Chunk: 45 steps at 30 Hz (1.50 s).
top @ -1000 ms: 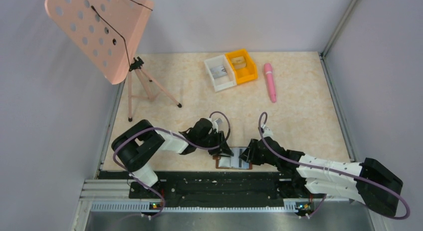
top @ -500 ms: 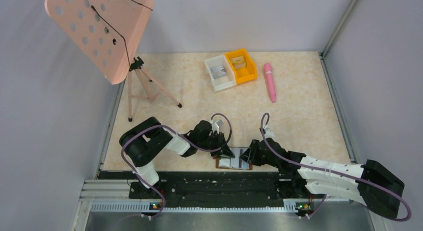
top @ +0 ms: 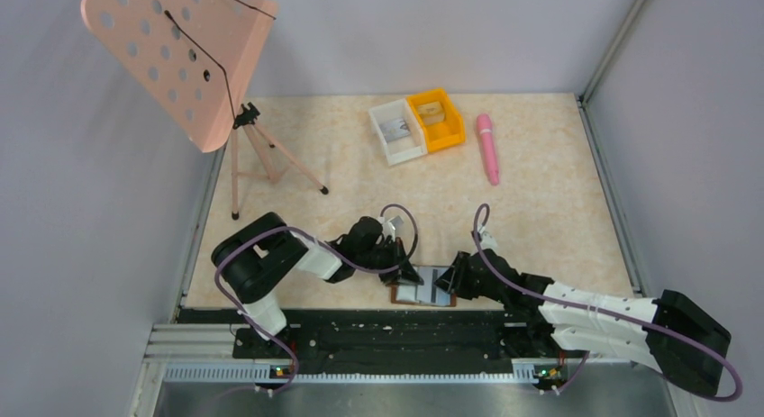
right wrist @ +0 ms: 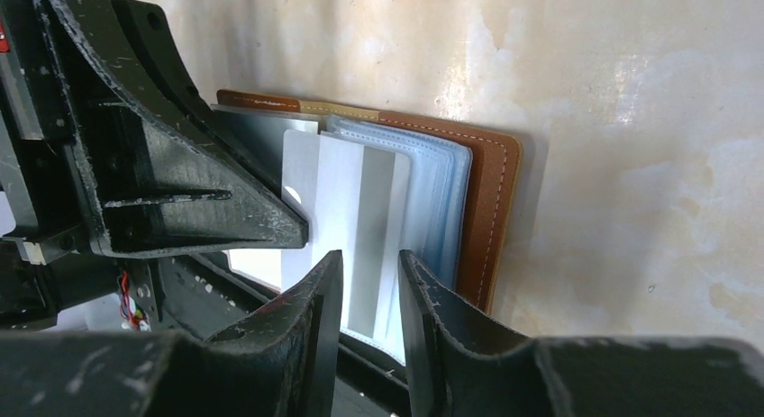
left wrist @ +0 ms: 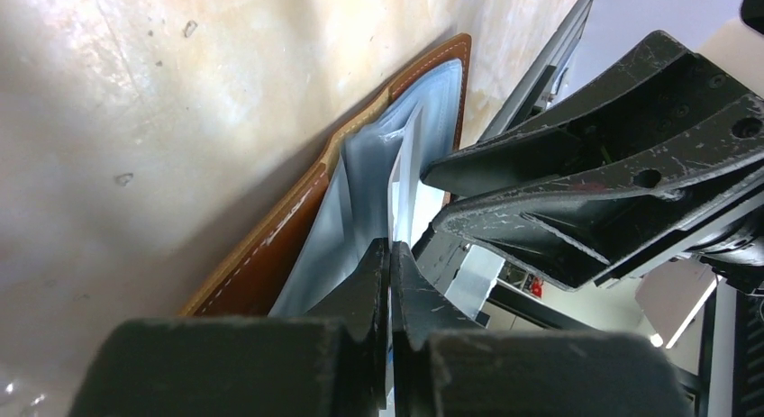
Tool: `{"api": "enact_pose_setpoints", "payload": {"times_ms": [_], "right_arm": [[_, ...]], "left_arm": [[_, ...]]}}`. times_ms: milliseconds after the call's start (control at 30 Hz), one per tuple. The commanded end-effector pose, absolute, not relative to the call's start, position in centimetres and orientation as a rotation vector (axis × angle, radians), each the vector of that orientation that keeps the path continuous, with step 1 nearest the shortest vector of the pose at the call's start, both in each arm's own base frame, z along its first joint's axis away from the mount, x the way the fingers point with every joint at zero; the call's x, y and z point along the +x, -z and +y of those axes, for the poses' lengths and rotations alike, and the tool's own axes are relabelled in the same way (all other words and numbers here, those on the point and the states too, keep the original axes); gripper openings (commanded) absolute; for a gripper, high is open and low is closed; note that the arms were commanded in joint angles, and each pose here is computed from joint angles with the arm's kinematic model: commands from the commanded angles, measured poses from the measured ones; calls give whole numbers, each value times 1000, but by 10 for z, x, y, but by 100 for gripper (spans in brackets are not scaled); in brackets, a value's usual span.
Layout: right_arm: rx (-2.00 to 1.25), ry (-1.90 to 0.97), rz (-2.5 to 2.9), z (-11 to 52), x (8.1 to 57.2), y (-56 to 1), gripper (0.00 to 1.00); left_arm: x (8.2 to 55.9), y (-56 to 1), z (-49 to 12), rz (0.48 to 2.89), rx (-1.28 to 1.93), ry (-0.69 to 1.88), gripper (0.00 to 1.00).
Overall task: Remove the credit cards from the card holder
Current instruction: Remove the credit card from the card holder.
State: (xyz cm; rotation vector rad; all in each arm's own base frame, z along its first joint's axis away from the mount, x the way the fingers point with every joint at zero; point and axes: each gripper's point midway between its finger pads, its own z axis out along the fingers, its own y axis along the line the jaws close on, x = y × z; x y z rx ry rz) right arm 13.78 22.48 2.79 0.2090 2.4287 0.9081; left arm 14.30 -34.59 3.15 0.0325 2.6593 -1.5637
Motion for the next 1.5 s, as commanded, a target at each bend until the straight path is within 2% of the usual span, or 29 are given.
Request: {"api": "enact_pose_setpoints", "payload": {"times_ms": [0, 433, 633, 867, 1033, 1200, 1333, 1467], "right_arm": [[241, -737, 2490, 195, 135, 1, 30], [183, -753, 2440, 207, 148, -27, 32], [-59, -830, 2255, 230, 168, -80, 43], [-248, -831, 1963, 249, 198, -172, 48], [-370, -679, 1714, 241, 221, -210, 50], [-712, -545, 1282, 246, 213, -255, 51], [-969, -425, 1156, 249, 201, -247, 60], [-1079, -360, 1133, 250, 200, -229, 61]], "left_arm": [[152, -33, -336, 2650, -3, 1496, 0], [164, -74, -331, 2573, 41, 1425, 0], [176, -107, -331, 2546, 54, 1352, 0], [185, -134, -321, 2497, 48, 1269, 0], [180, -159, -323, 2474, -74, 1389, 0], [200, -158, -297, 2420, -270, 1207, 0], [211, -159, -284, 2370, -506, 1191, 0], [212, -160, -282, 2381, -728, 1206, 0]]}}
